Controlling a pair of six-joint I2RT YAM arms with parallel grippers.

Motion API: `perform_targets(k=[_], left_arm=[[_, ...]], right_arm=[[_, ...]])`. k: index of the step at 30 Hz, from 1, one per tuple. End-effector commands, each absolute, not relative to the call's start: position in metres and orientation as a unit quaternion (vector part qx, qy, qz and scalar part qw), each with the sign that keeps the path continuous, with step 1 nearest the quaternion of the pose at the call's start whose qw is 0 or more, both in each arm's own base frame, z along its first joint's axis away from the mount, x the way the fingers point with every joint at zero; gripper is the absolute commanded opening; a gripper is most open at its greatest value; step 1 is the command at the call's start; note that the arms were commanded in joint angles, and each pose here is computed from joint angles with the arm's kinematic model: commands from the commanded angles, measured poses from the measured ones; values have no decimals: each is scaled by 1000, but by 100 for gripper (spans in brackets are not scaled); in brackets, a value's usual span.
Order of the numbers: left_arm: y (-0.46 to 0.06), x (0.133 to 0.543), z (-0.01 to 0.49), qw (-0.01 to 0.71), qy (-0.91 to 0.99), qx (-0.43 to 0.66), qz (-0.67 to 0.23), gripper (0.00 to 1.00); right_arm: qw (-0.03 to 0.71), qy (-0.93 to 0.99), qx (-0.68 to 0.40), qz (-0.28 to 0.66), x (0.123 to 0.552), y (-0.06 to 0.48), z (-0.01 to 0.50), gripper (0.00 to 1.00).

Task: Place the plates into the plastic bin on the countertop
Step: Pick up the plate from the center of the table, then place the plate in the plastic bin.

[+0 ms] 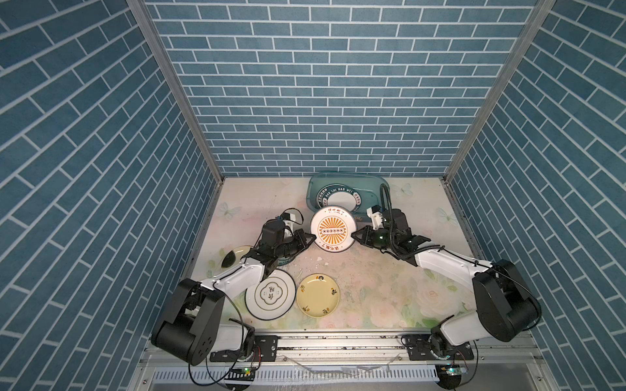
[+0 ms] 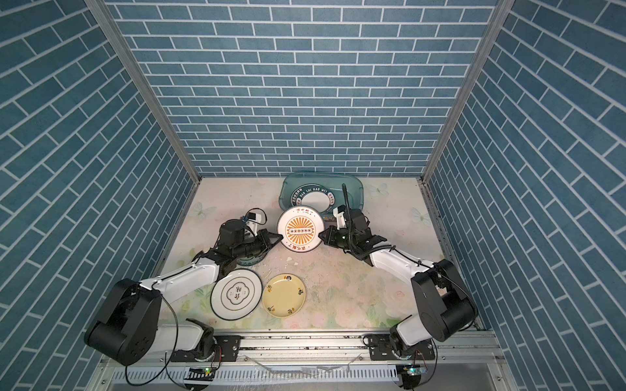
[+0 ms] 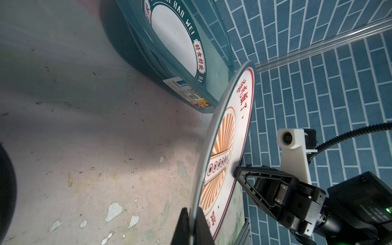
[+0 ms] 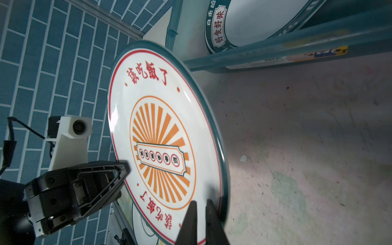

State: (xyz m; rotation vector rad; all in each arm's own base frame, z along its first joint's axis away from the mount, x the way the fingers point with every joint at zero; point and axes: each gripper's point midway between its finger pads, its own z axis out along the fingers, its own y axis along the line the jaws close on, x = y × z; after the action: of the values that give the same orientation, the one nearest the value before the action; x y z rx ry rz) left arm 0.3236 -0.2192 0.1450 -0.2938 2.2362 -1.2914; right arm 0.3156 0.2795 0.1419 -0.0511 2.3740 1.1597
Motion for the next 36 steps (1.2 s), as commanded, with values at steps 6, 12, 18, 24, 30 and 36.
perform_targets(k=[6,12,18,24,30,36], left_arm=[[-233,334,185,294,792,-78,-529,0],[-230,336,192,307,799,-67,-513,0],[-228,339,198,318,797,-68,-510,0],[-232,340,191,302,793,-76,-524,0],[-224,340,192,321,798,-81,-503,0],[-228,341,188,309,798,-81,-511,0]], right_arm=[[259,865,-17,429,324,270,155,18],[275,895,-9,351,323,233,153,20],[275,895,-23,352,321,233,157,20],[277,862,-11,424,324,246,170,22],[284,851,8,443,324,240,176,33],[288,829,7,480,325,248,185,34]])
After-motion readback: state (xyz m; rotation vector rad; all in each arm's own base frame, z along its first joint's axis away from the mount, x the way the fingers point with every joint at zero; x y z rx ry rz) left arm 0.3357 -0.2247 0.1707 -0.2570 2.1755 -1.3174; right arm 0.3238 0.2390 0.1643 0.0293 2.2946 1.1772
